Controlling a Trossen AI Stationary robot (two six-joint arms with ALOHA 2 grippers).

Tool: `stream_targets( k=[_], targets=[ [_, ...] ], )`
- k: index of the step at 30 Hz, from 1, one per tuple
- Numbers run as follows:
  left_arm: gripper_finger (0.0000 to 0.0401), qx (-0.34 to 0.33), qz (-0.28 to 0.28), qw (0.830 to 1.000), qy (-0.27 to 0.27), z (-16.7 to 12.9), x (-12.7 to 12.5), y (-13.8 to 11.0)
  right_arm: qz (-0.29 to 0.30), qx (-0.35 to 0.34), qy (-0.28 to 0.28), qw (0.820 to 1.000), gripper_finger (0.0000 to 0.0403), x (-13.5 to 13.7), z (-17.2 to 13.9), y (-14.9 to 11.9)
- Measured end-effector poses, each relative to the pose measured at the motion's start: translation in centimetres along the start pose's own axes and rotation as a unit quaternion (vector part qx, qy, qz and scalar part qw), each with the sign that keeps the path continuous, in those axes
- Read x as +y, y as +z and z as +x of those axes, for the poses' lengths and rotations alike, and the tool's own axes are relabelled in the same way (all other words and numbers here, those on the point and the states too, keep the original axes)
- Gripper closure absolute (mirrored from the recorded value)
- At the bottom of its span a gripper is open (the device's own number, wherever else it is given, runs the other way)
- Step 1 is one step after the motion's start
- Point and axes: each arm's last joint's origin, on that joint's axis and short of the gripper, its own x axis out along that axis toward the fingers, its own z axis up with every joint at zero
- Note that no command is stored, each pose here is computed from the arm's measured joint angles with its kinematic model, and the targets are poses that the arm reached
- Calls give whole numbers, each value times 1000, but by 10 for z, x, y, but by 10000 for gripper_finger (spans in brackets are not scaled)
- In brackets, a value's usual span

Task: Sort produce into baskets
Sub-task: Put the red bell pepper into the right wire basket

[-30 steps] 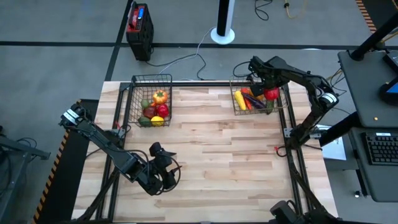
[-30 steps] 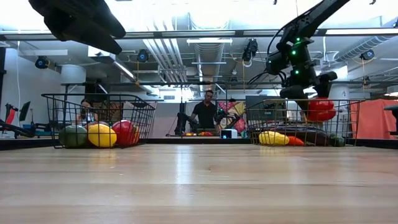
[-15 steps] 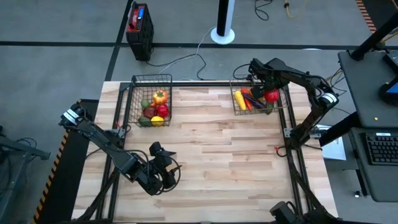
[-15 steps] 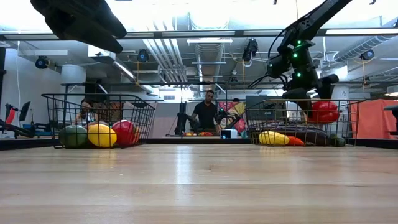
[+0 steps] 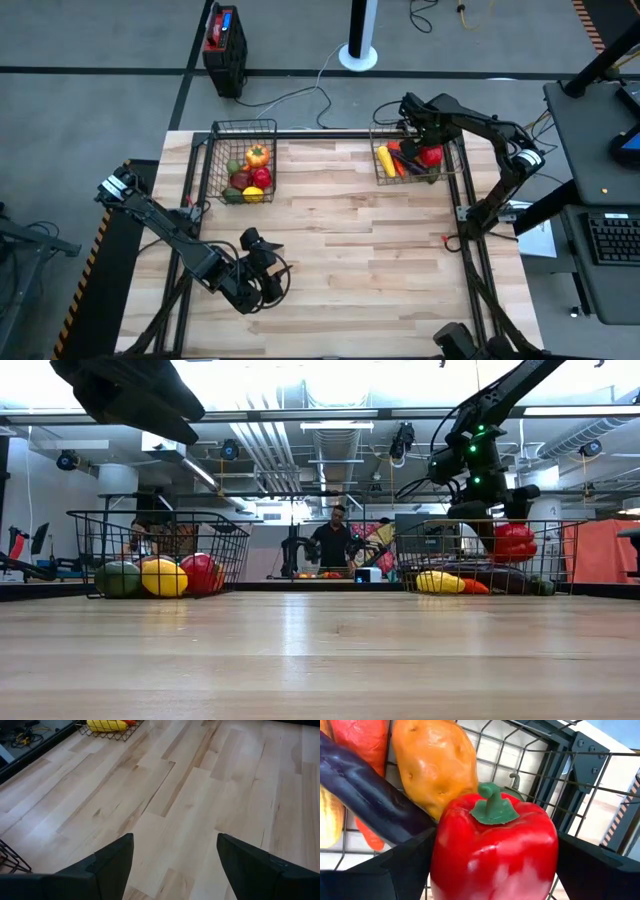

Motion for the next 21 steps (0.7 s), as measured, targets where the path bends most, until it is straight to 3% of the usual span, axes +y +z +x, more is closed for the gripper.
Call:
stream_targets(
  k=[21],
  targets=[
    [133, 0, 4, 1000, 0, 0, 0, 0, 22, 4, 26, 999, 48, 3, 3, -1]
  ],
)
